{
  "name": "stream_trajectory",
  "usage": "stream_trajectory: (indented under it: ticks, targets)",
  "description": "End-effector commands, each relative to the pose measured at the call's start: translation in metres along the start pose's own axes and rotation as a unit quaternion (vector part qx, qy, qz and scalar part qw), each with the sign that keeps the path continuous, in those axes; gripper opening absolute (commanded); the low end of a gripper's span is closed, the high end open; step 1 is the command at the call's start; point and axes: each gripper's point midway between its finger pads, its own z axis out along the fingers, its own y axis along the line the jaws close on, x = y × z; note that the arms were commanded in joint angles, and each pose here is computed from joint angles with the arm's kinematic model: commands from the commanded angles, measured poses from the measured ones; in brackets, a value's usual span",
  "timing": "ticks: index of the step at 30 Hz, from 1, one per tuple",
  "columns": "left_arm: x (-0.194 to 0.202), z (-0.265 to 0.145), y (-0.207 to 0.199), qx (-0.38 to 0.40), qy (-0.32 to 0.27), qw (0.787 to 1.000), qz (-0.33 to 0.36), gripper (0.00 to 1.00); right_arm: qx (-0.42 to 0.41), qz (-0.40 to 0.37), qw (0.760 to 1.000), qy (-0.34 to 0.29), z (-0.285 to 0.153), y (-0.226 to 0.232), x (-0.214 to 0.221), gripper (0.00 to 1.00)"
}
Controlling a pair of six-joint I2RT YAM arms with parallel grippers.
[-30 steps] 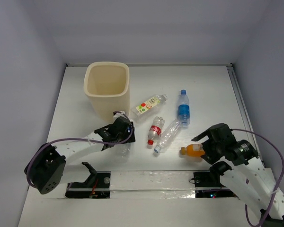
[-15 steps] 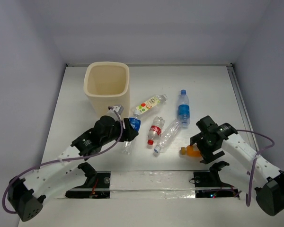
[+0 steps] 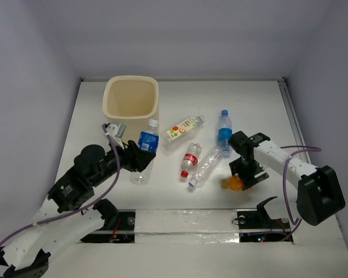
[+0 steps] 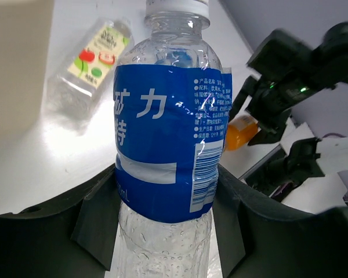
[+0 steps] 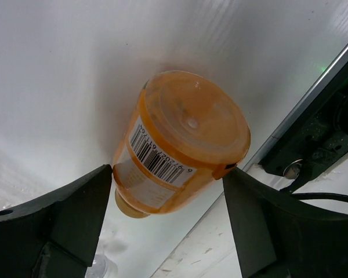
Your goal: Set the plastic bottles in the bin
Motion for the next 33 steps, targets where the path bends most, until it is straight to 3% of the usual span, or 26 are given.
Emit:
stream_trajectory:
  ticks: [1, 5, 8, 9, 10, 18, 26, 33]
  targets:
    - [-0.044, -0.024, -0.015, 0.007, -0.055, 0.998, 0.035, 0.38, -0.006, -0.003, 1.000, -0.006, 0.000, 0.008, 0.000, 0.80]
    - [-0.057, -0.029, -0.024, 0.011, -0.057, 0.997, 0.042, 0.38, 0.012, -0.017, 1.000, 0.009, 0.014, 0.004, 0.008, 0.73]
    - [-0.078, -0.038, -0.029, 0.007, -0.085, 0.995, 0.047, 0.38, 0.003, -0.016, 1.000, 0.000, 0.012, 0.007, 0.004, 0.63]
    - [-0.084, -0.037, -0.026, -0.007, -0.093, 0.994, 0.050, 0.38, -0.003, -0.015, 1.000, -0.005, 0.012, 0.008, 0.002, 0.53]
    - [-0.096, -0.042, -0.031, -0.006, -0.107, 0.993, 0.052, 0.38, -0.011, -0.014, 1.000, -0.008, 0.010, 0.009, 0.001, 0.50]
    - [-0.147, -0.030, -0.044, -0.027, -0.154, 0.986, 0.053, 0.37, -0.146, -0.018, 0.989, -0.014, -0.028, 0.020, -0.008, 0.42]
    - [-0.197, 0.013, -0.014, -0.136, -0.202, 0.967, 0.073, 0.35, -0.332, -0.073, 0.940, -0.034, -0.112, 0.025, -0.021, 0.40]
    - [-0.237, 0.062, 0.074, -0.254, -0.213, 0.942, 0.056, 0.35, -0.471, -0.140, 0.867, -0.083, -0.216, 0.055, -0.035, 0.39]
